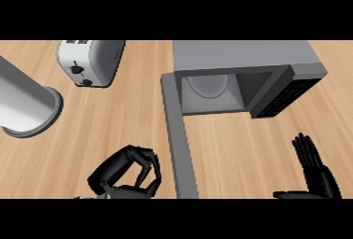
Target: Pick up the milk, place it into the microwave and close the microwave
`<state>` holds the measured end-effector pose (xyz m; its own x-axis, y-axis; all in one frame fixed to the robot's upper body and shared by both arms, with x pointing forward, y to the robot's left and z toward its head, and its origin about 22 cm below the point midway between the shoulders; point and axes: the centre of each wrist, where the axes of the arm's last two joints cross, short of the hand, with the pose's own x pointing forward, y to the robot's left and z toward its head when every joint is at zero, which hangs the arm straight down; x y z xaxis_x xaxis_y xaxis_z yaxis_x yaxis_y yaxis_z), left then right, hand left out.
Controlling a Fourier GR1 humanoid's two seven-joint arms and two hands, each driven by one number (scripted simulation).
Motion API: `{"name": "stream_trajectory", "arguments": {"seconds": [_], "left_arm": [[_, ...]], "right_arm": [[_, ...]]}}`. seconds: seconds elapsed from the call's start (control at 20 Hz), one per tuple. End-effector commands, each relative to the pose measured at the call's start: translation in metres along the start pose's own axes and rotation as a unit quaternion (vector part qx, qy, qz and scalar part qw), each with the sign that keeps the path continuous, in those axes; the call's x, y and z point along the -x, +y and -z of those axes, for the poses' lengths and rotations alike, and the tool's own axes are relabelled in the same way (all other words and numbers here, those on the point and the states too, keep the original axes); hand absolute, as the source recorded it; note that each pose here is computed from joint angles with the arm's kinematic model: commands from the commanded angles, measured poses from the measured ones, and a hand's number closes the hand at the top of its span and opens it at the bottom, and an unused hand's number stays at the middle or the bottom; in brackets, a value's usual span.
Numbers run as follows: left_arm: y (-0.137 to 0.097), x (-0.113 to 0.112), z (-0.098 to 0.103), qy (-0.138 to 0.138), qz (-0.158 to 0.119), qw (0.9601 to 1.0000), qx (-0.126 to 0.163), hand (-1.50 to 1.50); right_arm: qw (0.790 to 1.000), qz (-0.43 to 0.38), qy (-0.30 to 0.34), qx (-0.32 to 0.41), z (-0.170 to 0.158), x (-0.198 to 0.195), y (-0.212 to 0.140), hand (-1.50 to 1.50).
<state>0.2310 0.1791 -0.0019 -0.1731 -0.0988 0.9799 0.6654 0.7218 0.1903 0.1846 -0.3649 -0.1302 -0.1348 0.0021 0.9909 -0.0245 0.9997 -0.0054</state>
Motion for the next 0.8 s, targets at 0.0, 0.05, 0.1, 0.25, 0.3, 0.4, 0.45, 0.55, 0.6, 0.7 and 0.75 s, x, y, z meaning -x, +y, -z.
{"name": "stream_trajectory", "arguments": {"seconds": [0.0, 0.05, 0.1, 0.25, 0.3, 0.4, 0.45, 0.55, 0.6, 0.7, 0.75], "left_arm": [[-0.016, 0.012, 0.016, -0.023, 0.023, 0.9994, 0.009, 1.5], [-0.026, 0.008, 0.033, -0.017, 0.02, 0.9995, 0.014, 1.5], [-0.045, 0.017, 0.028, -0.012, -0.003, 0.9994, 0.033, 1.5], [-0.065, 0.016, 0.046, -0.029, 0.012, 0.998, 0.055, 1.5], [-0.078, 0.025, 0.046, -0.015, 0.013, 0.9979, 0.062, 1.5], [-0.096, 0.015, 0.055, 0.011, 0.0, 0.9967, 0.08, 1.5], [-0.095, 0.032, 0.055, 0.012, 0.0, 0.9964, 0.084, 1.5], [-0.103, 0.022, 0.067, 0.027, -0.001, 0.9973, 0.069, 1.5], [-0.118, 0.029, 0.059, 0.027, -0.001, 0.9967, 0.077, 1.5], [-0.125, 0.021, 0.073, 0.022, 0.012, 0.9969, 0.075, 1.5], [-0.127, 0.008, 0.081, 0.015, 0.016, 0.9975, 0.067, 1.5]], "right_arm": [[0.998, 0.039, -0.038, -0.033, -0.037, -0.025, -0.029, -1.5], [0.997, 0.037, -0.049, -0.037, -0.026, -0.033, -0.023, -1.5], [0.997, 0.04, -0.057, -0.039, -0.039, -0.037, -0.03, -1.5], [0.994, 0.049, -0.087, -0.043, -0.042, -0.055, -0.03, -1.5], [0.993, 0.056, -0.085, -0.064, -0.038, -0.06, -0.023, -1.5], [0.989, 0.081, -0.096, -0.08, -0.031, -0.067, -0.014, -1.5], [0.987, 0.085, -0.105, -0.083, -0.032, -0.074, -0.012, -1.5], [0.986, 0.08, -0.101, -0.104, -0.038, -0.092, -0.019, -1.5], [0.985, 0.084, -0.092, -0.119, -0.041, -0.1, -0.022, -1.5], [0.981, 0.095, -0.109, -0.133, -0.032, -0.109, -0.012, -1.5], [0.978, 0.104, -0.114, -0.141, -0.025, -0.109, 0.005, -1.5]]}}
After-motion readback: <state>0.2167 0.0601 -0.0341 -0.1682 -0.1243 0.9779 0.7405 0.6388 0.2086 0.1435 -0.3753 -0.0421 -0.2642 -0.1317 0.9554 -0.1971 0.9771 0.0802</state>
